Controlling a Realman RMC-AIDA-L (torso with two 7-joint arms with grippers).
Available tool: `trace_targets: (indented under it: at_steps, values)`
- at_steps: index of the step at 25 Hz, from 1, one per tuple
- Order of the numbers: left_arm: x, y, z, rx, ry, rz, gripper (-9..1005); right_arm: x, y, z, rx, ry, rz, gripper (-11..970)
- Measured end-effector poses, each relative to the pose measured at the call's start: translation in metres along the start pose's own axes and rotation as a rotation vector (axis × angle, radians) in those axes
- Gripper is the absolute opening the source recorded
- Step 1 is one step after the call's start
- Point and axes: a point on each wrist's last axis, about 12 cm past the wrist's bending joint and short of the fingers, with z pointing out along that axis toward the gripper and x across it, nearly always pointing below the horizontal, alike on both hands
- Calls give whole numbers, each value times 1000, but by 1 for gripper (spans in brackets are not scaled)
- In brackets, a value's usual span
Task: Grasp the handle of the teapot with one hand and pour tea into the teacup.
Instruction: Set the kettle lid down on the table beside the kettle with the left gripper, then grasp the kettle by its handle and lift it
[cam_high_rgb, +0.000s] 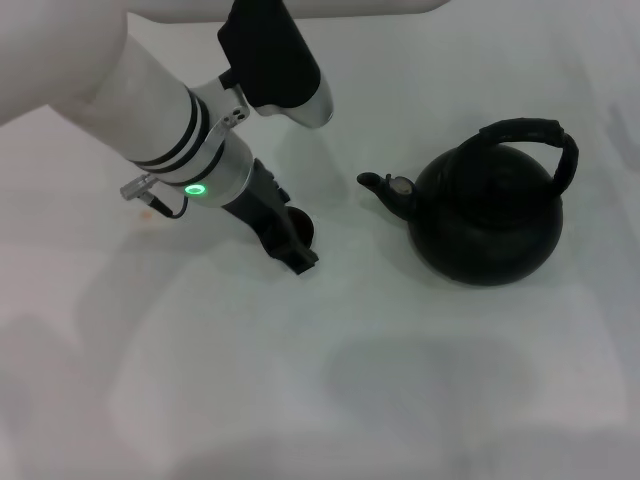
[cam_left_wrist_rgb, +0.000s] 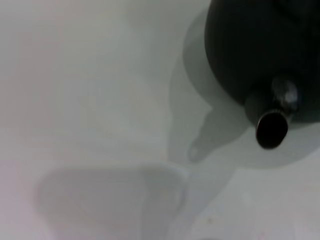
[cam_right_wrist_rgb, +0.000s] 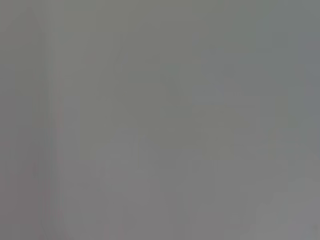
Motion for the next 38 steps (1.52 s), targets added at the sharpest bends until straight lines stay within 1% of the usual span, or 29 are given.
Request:
trace_targets:
  at_steps: [1, 11, 14, 15, 19, 29, 34, 38]
  values:
    - [-2, 0, -2, -4, -9, 5, 886, 0, 0, 0, 0, 1, 0, 855]
    - [-16, -4, -15, -25, -90, 43, 888, 0, -2, 0, 14, 0, 5, 855]
    - [-23, -4, -19, -41, -124, 57, 888, 0, -2, 0, 14, -2, 6, 855]
    - [-26, -4, -23, -54, -155, 76, 888, 0, -2, 0, 14, -3, 6, 855]
    - [-29, -5, -26, -70, -183, 101, 887, -1, -2, 0, 16, -6, 8, 855]
    - [-38, -9, -29, -76, -205, 136, 887, -1, -3, -1, 22, -8, 7, 856]
    - [-44, -10, -32, -92, -253, 138, 887, -1, -4, 0, 23, -6, 6, 856]
    - [-45, -7, -34, -119, -300, 117, 888, -1, -4, 0, 23, -5, 6, 856]
